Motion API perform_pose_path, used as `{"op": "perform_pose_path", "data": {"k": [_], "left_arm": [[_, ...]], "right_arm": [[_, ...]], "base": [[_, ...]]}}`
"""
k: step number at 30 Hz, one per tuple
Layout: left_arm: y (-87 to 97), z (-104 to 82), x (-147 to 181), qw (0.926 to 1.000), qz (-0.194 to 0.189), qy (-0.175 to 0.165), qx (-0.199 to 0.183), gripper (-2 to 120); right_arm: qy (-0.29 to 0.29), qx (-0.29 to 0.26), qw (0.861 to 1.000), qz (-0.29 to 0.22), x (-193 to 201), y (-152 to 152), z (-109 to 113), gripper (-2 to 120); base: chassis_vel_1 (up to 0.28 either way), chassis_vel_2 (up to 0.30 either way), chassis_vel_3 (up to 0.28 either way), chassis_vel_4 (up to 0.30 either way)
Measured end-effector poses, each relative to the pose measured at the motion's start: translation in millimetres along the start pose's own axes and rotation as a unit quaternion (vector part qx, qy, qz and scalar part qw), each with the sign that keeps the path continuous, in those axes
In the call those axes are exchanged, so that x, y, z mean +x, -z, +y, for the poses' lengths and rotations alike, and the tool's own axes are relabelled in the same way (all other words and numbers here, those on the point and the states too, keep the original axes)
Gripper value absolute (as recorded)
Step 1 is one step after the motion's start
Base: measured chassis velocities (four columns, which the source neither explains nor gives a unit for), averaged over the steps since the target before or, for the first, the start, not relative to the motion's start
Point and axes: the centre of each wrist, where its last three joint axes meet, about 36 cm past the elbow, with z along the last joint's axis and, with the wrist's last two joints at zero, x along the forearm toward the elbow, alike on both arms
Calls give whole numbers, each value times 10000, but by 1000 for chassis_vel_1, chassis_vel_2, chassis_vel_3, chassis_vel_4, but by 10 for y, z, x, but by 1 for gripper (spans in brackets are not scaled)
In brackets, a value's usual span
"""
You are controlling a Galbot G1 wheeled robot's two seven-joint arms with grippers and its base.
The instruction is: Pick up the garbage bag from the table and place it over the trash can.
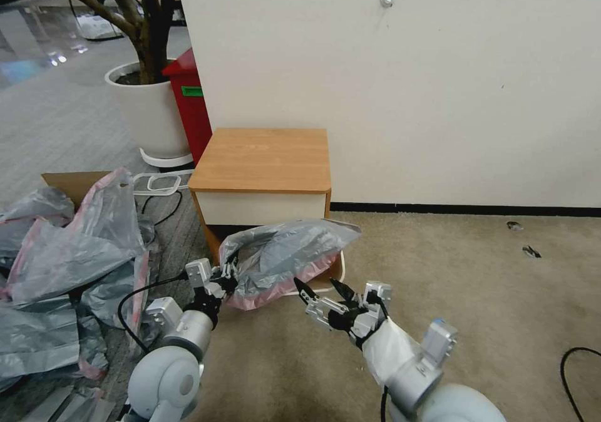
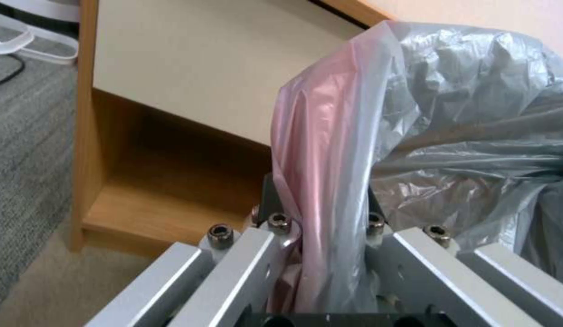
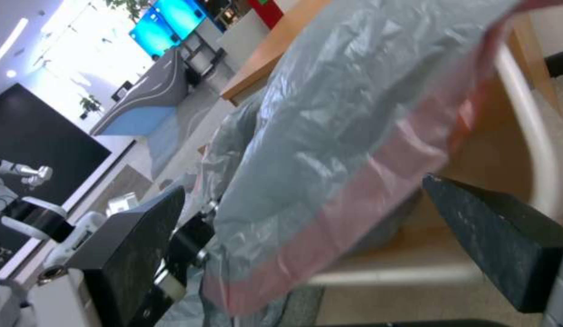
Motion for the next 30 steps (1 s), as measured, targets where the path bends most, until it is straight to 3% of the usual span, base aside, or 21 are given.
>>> {"op": "perform_pose_path", "data": {"k": [13,26,30], "left_arm": [[-13,-38,39,9999,-93,-91,-65,5],[-72,-68,111,9999,-52,-126,-30,5],[-85,-71,120,9999,-43,-114,-9,5]], "right_arm": [[-333,15,9992,210,-98,-6,-22,100],[273,-490,9982,-225,-296,-96,-1,99],[335,-533,9976,-286,-334,-125,-16,86]], "base": [[0,0,0,0],[0,0,0,0],[0,0,0,0]]}}
